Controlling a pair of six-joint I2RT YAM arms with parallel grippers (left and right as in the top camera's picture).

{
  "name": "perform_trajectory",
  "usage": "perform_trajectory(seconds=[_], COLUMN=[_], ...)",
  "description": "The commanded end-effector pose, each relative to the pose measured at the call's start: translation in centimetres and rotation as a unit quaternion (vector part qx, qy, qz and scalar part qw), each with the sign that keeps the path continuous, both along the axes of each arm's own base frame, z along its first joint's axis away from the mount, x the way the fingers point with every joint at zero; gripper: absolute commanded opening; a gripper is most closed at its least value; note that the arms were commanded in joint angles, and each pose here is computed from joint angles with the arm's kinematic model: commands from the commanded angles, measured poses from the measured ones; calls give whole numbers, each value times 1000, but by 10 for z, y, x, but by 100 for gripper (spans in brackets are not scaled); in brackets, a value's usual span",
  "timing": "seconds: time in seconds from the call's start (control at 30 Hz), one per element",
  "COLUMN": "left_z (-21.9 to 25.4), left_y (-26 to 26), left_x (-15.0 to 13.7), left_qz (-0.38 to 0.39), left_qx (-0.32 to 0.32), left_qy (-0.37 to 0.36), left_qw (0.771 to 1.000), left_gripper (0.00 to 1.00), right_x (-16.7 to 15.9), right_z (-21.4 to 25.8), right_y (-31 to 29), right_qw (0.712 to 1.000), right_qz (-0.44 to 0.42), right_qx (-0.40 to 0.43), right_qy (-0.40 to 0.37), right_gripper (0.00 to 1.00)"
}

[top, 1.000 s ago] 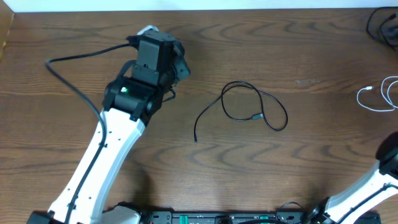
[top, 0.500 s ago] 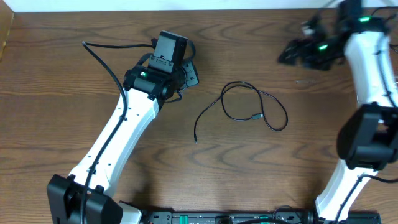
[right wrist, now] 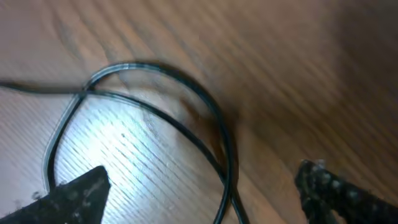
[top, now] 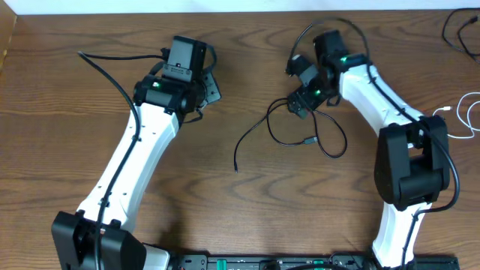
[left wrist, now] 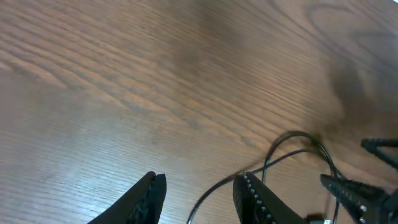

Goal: Untangle cables
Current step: 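Move right gripper down onto the black cable and grasp it, then carry black cable rightward with right gripper and drop it near white cable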

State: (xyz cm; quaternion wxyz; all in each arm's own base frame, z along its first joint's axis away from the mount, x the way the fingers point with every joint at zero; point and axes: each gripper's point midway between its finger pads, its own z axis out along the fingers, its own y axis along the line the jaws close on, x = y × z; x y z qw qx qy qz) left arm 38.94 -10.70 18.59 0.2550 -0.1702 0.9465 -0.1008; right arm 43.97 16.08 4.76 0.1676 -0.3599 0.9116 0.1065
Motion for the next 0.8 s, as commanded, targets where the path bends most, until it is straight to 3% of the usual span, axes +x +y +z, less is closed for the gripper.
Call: perform_trajectory(seconds=[0.0, 0.57, 0.77], left_z=[10, 8, 7], left_y=[11, 13, 13], left_x=[-1, -5, -6], left_qz=[9, 9, 9], left_qx=[10, 13, 14], left_qy=[-9, 1, 5], left_qw=[1000, 1000, 1000], left_gripper=[41, 41, 41], right_x=[-12, -17, -23], right_z=[-16, -45, -55], right_y=[5, 4, 3], right_qw=[999, 999, 1000], right_qz=[51, 39, 24], right_qx=[-19, -10, -6], right_qy=[-7, -18, -12], right_gripper=[82, 50, 33])
